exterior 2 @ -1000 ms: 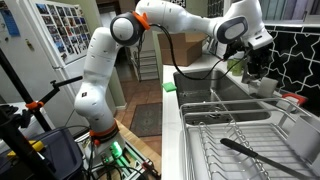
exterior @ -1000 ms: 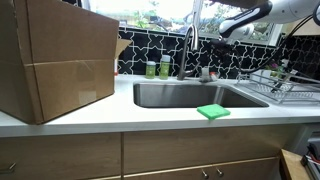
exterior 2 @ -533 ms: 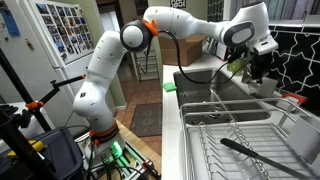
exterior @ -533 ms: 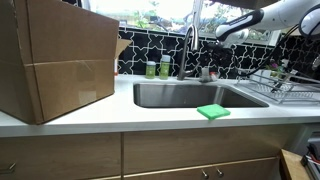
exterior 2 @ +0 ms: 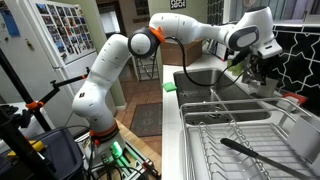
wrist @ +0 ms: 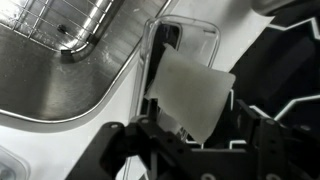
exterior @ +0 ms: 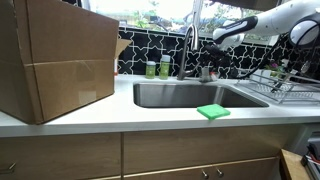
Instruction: Put the white sponge on the edge of the sink then put the green sponge in the sponge holder
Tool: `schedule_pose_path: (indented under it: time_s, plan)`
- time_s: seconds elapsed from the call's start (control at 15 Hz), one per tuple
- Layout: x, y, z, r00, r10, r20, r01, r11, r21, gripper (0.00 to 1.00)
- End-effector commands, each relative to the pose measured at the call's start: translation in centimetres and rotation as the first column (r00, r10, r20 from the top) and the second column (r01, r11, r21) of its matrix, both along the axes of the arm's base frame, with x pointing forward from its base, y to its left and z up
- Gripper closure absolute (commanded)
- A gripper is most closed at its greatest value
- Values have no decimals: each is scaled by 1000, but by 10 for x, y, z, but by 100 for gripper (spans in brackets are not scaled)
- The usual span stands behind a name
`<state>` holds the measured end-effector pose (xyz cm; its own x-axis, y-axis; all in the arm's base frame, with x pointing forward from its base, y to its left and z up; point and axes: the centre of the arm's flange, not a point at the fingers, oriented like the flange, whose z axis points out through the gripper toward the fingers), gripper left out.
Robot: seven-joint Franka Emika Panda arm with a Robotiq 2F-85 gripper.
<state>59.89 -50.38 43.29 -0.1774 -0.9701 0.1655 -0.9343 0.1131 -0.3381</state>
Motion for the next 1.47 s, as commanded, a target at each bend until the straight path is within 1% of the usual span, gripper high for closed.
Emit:
schedule_pose_path:
  time_s: [0.0,0.13,0.2,0.27,0.33,0.4,0.47,0.53,0.67,0.73,0.8,0.87,0.93,1.0,1.07,1.13,1.4]
  plan:
    - [11,-16,-2,1000,3,-2,-3,1000,25,41]
    - [11,-18,-1,1000,0,-3,0,1000,24,58]
    - [10,-20,-1,1000,0,-12,1,1000,28,62]
    - [10,-21,1,1000,-5,-15,5,1000,31,69]
    - [10,-22,2,1000,-7,-17,7,1000,30,71]
    - [9,-23,3,1000,-7,-17,8,1000,29,70]
    - [8,-23,5,1000,-11,-16,12,999,36,77]
    - [8,-24,6,1000,-13,-18,13,999,34,75]
    - [6,-23,10,1000,-14,-14,14,999,33,84]
    - [6,-23,12,1000,-12,-12,12,999,31,86]
    - [5,-22,13,1000,-12,-8,12,999,29,96]
    - [4,-22,14,1000,-11,-6,12,1000,29,93]
    - [3,-21,16,1000,-10,-4,10,1000,26,92]
    - [2,-20,18,1000,-6,-1,6,1000,26,96]
    - [1,-19,20,1000,-8,2,8,1000,20,94]
    - [0,-18,23,1000,-22,6,22,999,40,95]
    - [-7,-15,38,999,-34,27,33,999,30,94]
